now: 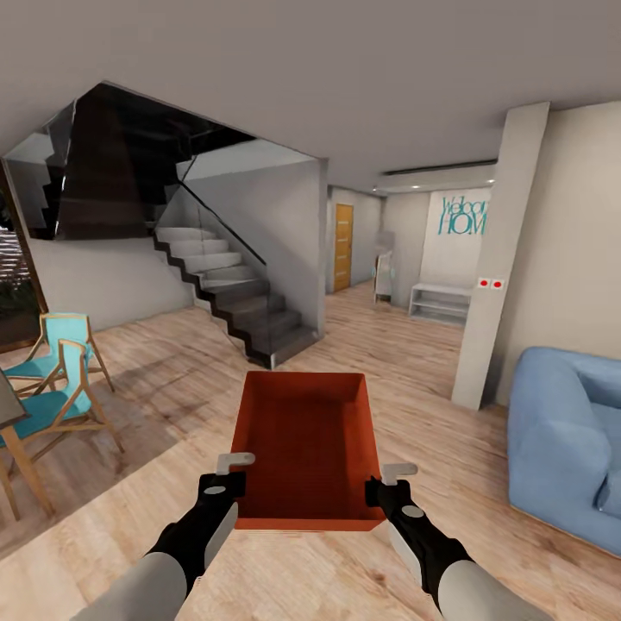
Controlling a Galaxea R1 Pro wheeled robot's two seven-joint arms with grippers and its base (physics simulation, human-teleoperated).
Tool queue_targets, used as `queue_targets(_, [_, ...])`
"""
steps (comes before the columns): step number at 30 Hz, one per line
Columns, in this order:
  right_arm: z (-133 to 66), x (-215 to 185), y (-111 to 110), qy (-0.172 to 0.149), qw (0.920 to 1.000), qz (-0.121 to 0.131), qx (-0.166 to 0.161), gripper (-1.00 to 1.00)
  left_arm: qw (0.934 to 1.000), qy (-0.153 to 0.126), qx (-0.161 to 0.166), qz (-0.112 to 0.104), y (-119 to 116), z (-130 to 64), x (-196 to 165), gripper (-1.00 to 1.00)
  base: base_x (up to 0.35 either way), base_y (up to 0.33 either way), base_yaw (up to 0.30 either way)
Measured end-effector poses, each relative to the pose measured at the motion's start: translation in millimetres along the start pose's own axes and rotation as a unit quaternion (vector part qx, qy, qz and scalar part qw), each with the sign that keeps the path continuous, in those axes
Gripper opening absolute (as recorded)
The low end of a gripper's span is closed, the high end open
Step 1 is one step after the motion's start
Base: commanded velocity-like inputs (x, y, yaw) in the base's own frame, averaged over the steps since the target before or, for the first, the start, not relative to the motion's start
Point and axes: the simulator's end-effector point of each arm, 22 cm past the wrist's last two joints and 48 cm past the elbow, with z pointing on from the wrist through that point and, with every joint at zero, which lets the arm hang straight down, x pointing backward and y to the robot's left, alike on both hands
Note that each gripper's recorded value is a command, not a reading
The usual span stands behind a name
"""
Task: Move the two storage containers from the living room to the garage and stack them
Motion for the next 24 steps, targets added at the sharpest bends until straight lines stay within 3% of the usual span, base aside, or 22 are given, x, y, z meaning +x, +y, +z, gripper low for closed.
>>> queue_targets(24, [-0.1,1.4,0.2,0.000,1.0000,0.000,0.001,-1.00,1.0000,0.000,-0.001,0.000,0.4,0.1,1.0,-1.00,0.332,0.000,0.000])
